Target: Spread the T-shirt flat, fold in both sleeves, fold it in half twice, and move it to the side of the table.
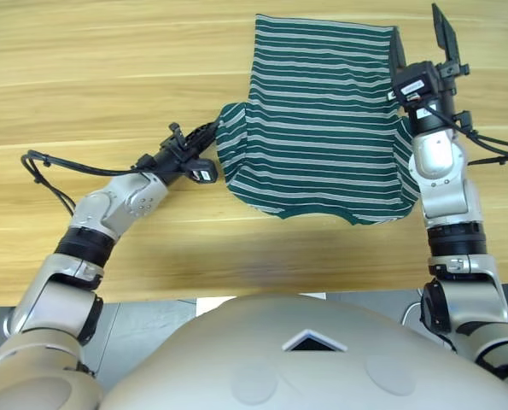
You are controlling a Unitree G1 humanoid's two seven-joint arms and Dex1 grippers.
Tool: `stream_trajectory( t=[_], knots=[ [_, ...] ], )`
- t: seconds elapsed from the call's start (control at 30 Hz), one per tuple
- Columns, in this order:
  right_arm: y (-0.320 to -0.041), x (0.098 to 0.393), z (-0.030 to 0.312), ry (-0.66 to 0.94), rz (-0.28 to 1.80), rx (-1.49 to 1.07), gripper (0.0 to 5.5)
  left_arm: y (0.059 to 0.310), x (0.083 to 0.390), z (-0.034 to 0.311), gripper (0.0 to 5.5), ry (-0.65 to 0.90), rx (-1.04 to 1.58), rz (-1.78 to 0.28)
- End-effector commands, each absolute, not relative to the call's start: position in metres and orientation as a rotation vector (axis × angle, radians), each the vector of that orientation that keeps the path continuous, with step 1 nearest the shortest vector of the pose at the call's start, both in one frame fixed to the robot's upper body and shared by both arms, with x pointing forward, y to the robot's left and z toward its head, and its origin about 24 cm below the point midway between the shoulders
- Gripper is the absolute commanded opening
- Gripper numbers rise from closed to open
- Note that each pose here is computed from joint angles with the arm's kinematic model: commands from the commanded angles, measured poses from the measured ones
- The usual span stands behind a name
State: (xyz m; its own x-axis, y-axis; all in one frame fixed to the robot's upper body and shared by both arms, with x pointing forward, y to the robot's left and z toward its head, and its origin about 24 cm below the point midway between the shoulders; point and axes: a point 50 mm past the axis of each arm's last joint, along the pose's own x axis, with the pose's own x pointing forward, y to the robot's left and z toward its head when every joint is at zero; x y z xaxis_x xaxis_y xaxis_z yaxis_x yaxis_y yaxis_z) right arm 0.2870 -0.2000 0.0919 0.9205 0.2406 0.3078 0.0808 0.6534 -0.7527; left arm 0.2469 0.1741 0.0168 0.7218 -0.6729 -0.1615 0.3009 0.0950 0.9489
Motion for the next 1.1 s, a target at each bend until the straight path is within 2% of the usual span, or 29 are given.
stream_trajectory(
  t=[0.03,0.2,0.53,0.87,1.1],
  knots=[
    [-0.201,0.288,0.093,-0.411,0.079,-0.851,2.57,0.154,0.240,0.013,0.03,-0.409,1.277,-0.830],
    [-0.200,0.289,0.091,-0.405,0.082,-0.847,2.57,0.137,0.248,0.022,0.03,-0.486,1.260,-0.828],
    [-0.198,0.288,0.087,-0.399,0.087,-0.839,2.57,0.110,0.265,0.027,0.03,-0.545,1.267,-0.804],
    [-0.195,0.289,0.087,-0.401,0.092,-0.836,2.57,0.089,0.251,-0.001,0.03,-0.505,1.232,-0.984],
    [-0.191,0.289,0.085,-0.398,0.104,-0.829,2.57,0.080,0.258,-0.004,1.25,-0.466,1.147,-0.953]
  ],
)
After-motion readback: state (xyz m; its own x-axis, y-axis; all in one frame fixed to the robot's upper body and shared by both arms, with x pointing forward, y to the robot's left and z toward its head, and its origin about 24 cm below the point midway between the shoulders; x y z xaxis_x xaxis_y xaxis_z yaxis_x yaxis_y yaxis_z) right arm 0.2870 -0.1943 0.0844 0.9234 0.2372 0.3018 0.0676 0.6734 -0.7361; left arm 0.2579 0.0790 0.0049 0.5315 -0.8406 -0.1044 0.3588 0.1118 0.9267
